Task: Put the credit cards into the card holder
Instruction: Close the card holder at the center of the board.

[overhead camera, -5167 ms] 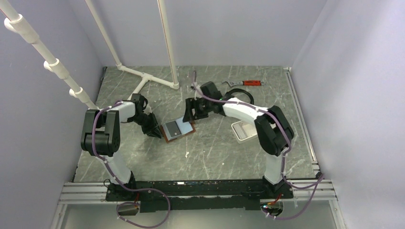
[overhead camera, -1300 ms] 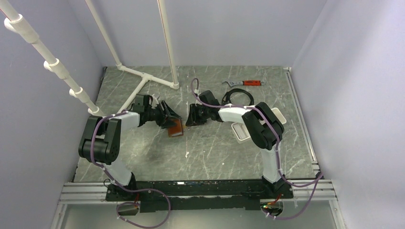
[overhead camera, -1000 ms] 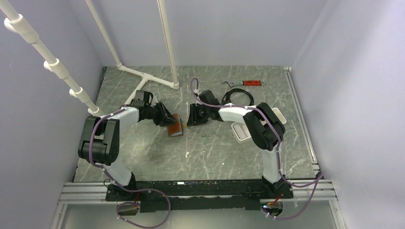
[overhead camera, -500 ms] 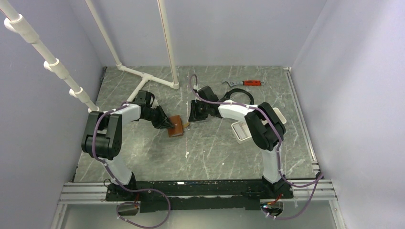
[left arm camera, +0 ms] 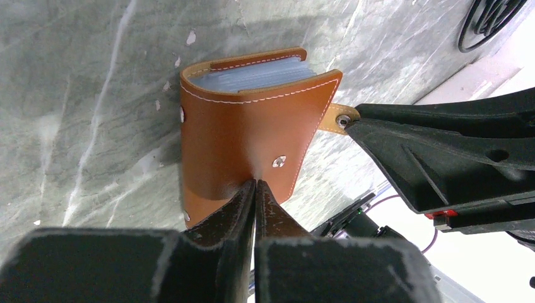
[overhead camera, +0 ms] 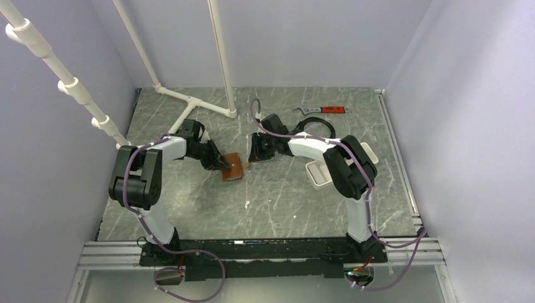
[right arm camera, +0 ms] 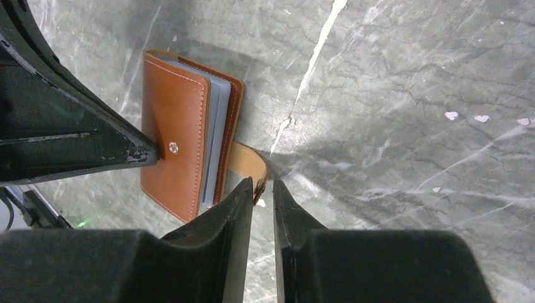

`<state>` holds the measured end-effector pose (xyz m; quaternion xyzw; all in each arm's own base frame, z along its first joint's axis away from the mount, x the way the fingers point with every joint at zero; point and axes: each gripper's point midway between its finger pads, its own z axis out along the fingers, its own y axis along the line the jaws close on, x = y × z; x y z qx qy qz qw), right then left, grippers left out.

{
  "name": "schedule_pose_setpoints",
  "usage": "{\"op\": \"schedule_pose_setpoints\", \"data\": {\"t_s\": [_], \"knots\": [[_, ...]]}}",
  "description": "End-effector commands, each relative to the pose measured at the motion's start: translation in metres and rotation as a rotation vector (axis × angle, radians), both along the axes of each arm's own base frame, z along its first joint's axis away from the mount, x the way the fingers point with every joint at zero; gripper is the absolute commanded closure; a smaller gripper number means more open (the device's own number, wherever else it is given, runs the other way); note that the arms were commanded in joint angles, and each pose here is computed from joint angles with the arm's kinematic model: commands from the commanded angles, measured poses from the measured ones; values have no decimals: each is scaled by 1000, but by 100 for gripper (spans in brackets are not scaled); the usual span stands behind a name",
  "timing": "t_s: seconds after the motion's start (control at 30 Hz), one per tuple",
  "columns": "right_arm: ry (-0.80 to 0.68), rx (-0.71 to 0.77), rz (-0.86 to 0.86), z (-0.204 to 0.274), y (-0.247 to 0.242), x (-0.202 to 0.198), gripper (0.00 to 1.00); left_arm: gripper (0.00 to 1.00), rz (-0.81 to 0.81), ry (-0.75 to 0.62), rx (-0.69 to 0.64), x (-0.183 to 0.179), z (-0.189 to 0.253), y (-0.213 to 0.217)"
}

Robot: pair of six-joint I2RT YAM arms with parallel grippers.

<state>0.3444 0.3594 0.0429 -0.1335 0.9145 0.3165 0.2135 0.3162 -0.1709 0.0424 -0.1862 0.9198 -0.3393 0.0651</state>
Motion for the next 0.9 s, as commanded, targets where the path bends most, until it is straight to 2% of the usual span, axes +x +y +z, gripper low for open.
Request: {"op": "schedule_pose_setpoints", "data": {"t_s": [0.0, 0.07, 0.17, 0.33, 0.47, 0.63, 0.87], "knots": [[-20, 36, 3, 13, 8, 7, 81, 90, -21, -6, 22, 2, -3, 2], [-17, 44, 6, 13, 9, 6, 86, 90, -22, -6, 21, 2, -3, 2], [-12, 80, 27, 18, 15, 4, 100, 90, -26, -3, 24, 3, -5, 2], [-16, 274, 109, 45, 37, -4, 100, 96, -25, 22, 36, 1, -12, 4], [47, 417, 155, 54, 50, -11, 100, 97, -22, 37, 48, -2, -17, 5], [107, 480, 171, 52, 59, -12, 100, 99, -22, 50, 51, -4, -20, 6], [134, 460, 145, 41, 60, -9, 100, 100, -21, 52, 46, -4, -20, 5]]}}
